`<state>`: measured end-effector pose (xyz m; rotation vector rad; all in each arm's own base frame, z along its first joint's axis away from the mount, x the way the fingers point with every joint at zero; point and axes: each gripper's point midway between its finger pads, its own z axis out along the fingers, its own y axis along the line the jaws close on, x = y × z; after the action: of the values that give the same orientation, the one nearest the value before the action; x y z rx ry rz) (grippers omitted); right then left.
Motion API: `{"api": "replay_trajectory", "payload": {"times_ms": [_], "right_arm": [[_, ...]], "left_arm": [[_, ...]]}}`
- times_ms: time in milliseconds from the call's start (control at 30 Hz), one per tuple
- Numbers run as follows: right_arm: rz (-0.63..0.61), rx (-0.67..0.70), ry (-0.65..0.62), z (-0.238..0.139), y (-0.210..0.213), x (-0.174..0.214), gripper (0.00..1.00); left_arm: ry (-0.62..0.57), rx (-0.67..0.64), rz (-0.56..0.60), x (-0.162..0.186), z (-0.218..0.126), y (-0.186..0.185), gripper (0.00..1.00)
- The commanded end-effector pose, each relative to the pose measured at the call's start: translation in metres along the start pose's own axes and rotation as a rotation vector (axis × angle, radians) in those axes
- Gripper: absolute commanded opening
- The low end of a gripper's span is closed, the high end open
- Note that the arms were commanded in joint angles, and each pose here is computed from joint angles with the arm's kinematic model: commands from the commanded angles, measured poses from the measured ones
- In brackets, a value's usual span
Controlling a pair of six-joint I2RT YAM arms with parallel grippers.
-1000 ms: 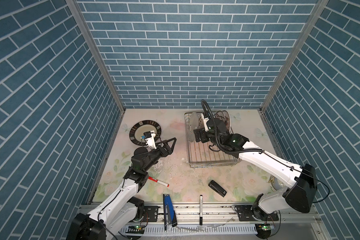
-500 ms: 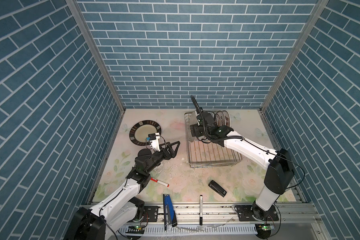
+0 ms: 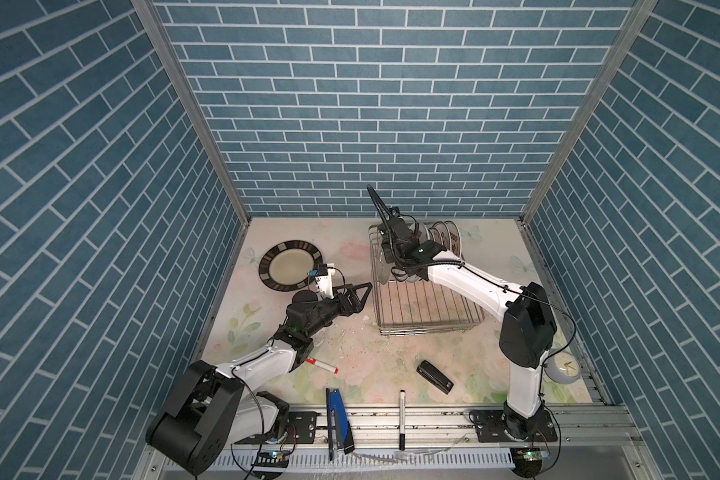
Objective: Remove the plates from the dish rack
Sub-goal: 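Lift the clear glass plate upward out of the rack with the right gripper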
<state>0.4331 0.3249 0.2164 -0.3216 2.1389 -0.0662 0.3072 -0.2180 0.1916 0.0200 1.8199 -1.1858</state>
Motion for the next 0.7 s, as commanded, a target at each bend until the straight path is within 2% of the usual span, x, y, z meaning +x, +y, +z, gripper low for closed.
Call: {"api": "replay_trajectory", "payload": {"times_ms": [0, 233, 667], "right_arm": [[-0.004, 0.079, 0.018, 0.003, -0.008, -0.001, 0.5], [-0.03, 0.099, 0.027, 0.014, 0.0, -0.002, 0.38], [-0.072, 0.19, 0.032, 0.024, 0.005, -0.004, 0.34]], "left_arm": [[0.008, 0.042, 0.024, -0.01, 0.007, -0.017, 1.0], [0.036, -0.059, 0.017, -0.005, 0.009, 0.002, 1.0], [0.034, -0.115, 0.021, 0.0, 0.002, 0.014, 1.0]]}}
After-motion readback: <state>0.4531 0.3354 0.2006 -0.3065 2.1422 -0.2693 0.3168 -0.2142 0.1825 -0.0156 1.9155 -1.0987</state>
